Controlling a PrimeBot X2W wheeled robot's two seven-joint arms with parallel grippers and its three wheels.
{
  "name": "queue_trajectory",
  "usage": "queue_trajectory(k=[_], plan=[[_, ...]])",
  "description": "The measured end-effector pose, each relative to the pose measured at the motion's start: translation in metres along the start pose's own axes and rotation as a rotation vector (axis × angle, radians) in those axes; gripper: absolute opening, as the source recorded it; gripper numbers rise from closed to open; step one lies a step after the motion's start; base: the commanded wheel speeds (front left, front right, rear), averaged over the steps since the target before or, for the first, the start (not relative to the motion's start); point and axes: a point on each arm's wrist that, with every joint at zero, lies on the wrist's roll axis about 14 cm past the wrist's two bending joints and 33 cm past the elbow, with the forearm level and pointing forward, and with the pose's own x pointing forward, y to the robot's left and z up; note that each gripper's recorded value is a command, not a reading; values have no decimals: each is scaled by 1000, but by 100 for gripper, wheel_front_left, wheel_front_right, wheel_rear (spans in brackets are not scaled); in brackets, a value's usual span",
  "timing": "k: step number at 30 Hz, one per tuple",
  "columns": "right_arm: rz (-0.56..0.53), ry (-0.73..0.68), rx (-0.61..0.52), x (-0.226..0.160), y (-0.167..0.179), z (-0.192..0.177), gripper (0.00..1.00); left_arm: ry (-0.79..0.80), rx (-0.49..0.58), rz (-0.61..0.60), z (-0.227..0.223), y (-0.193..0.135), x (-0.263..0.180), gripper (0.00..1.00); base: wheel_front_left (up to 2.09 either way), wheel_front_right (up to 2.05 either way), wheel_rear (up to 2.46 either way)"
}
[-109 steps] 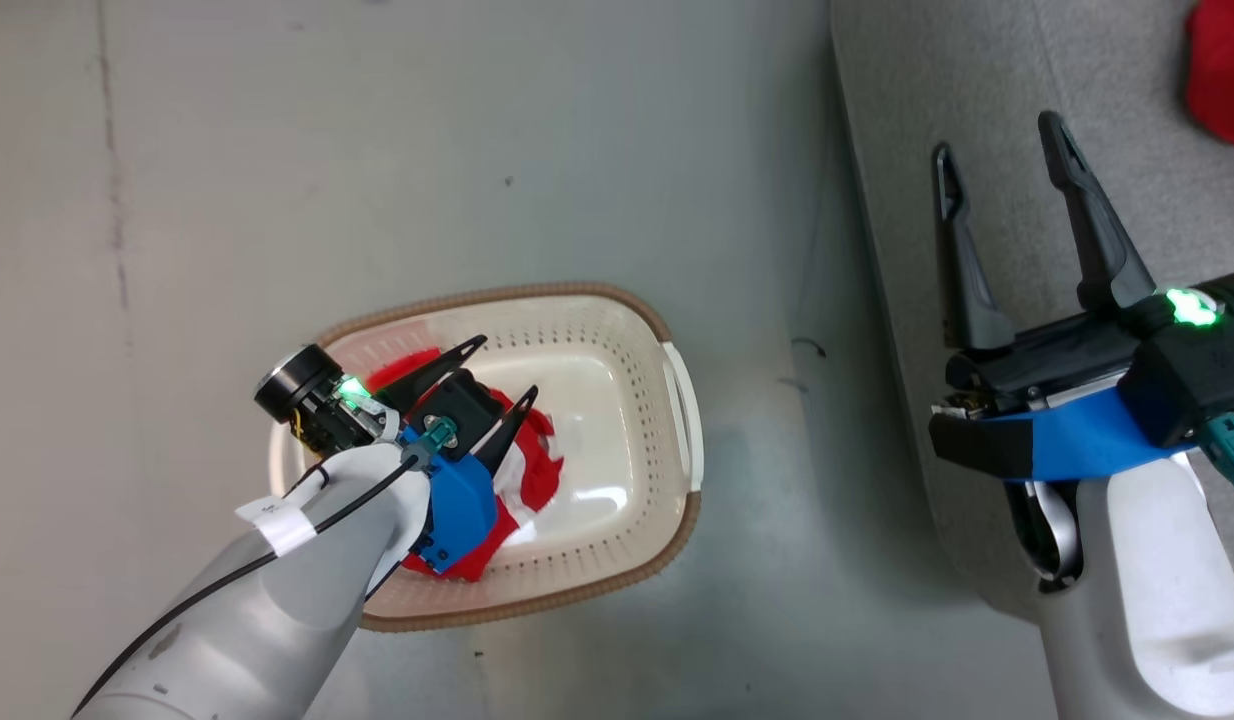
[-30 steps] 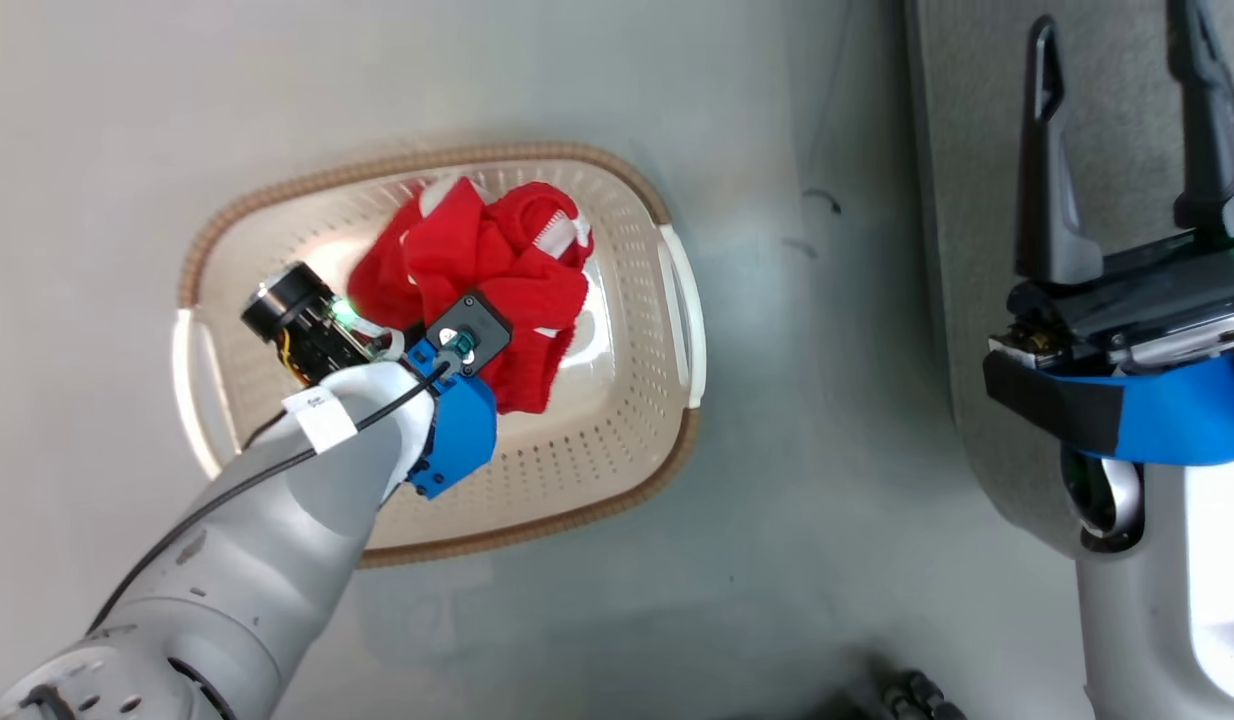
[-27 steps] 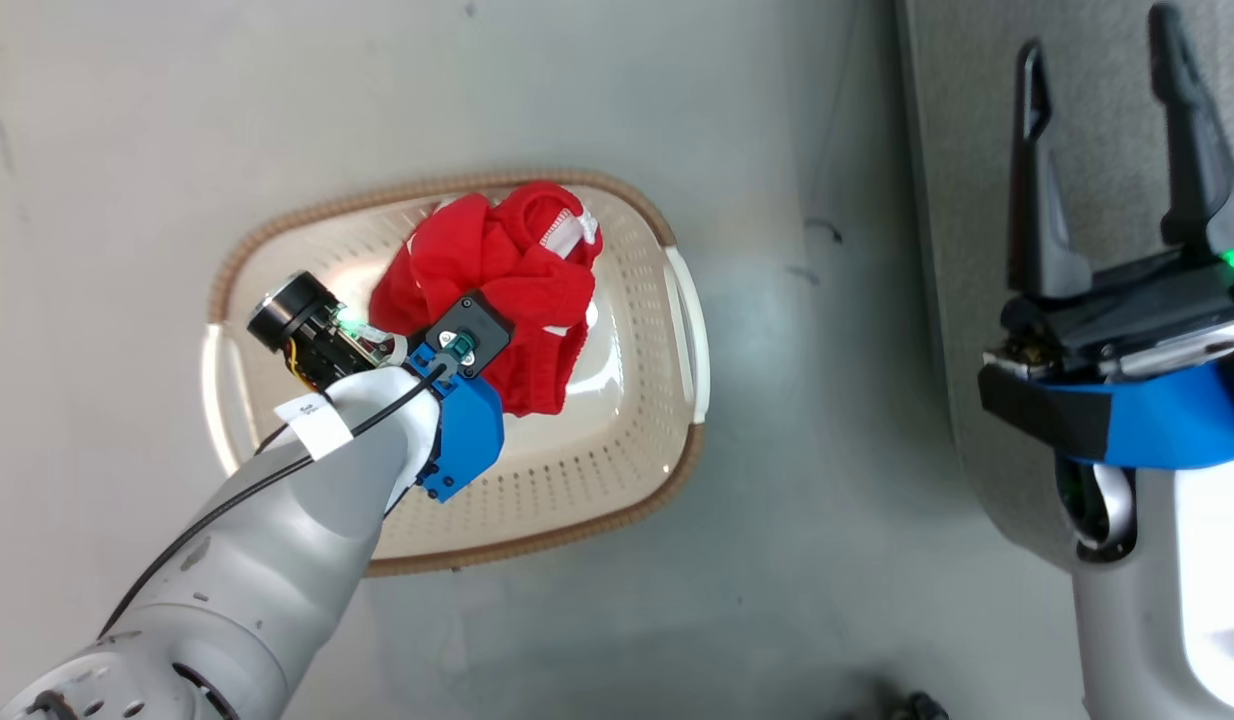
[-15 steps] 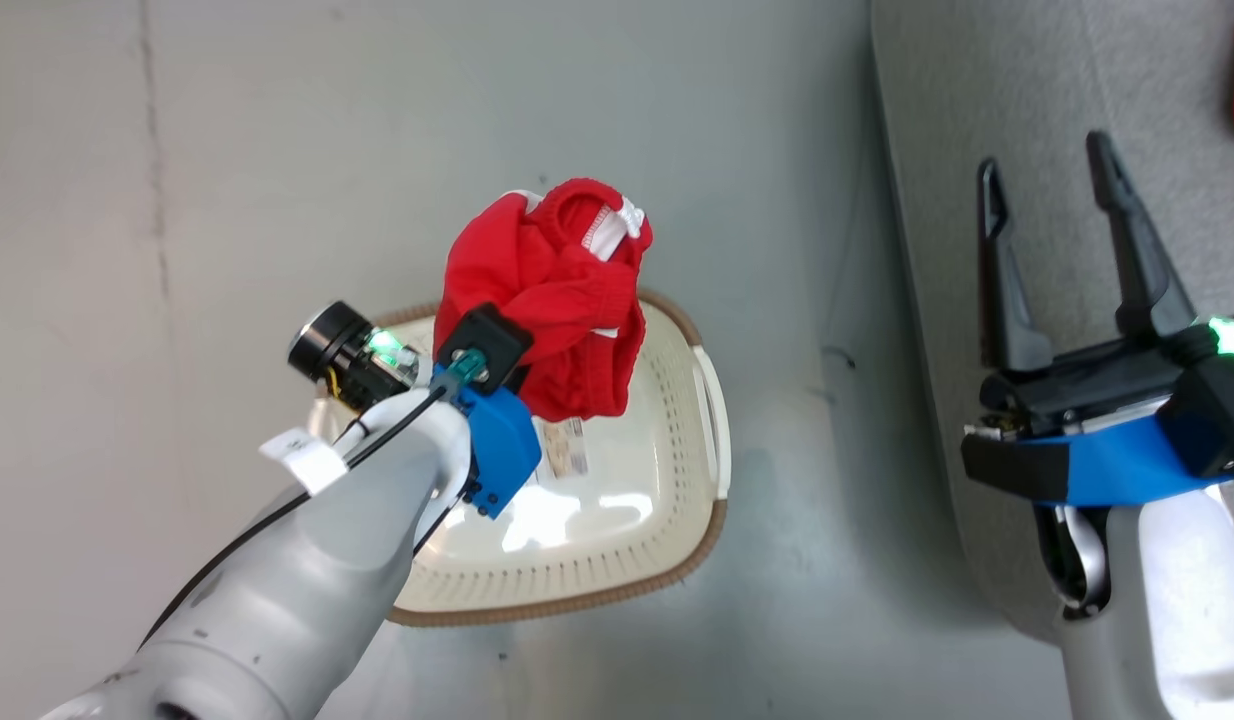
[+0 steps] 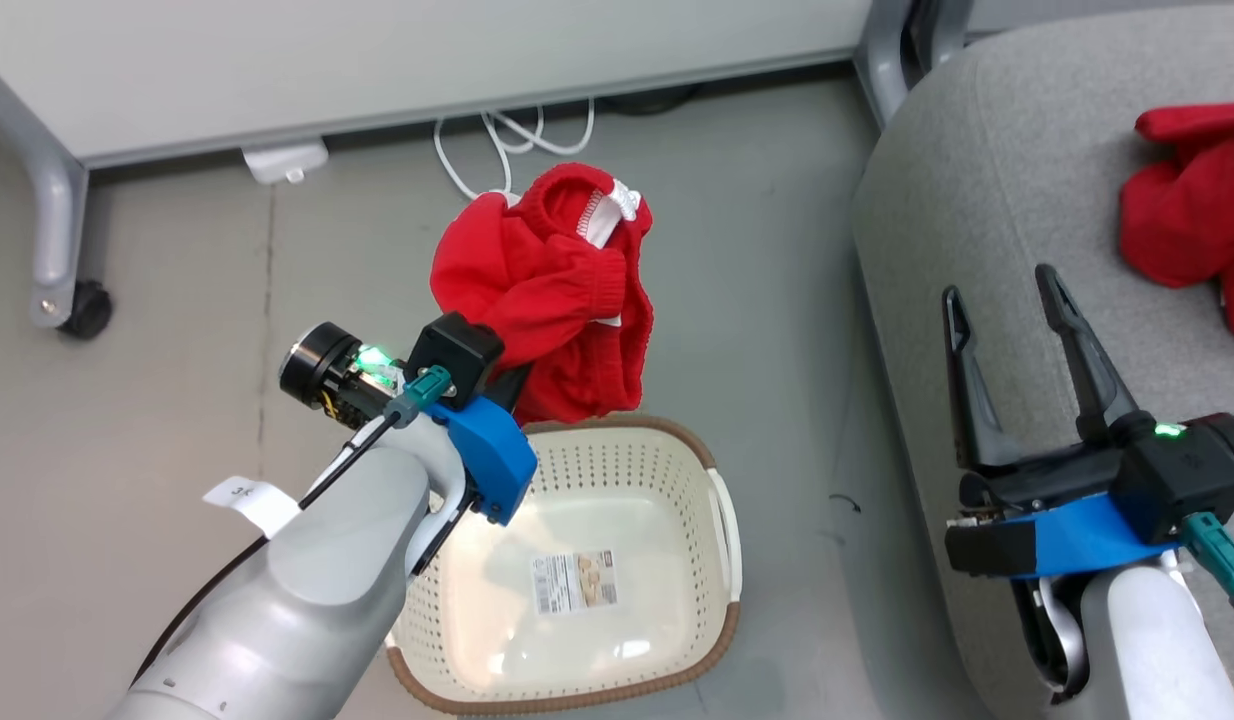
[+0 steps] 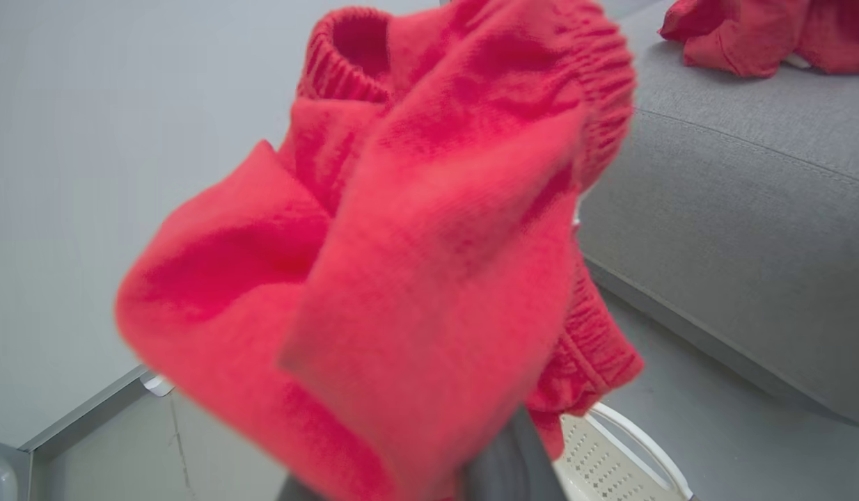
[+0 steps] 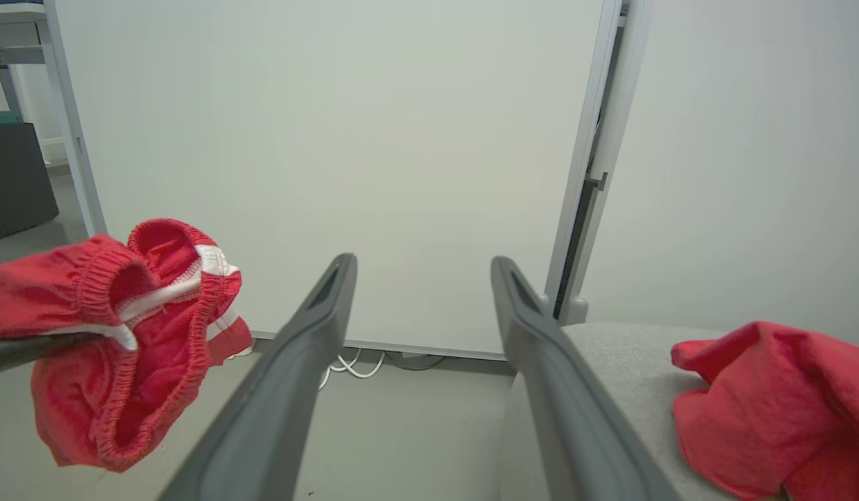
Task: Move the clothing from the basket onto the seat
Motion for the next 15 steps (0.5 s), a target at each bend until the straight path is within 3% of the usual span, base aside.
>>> queue_trajectory(k=[15], plan=[[5, -42, 20, -28, 7, 27, 100, -241, 40, 7, 95, -11, -25, 0, 0, 0, 0]])
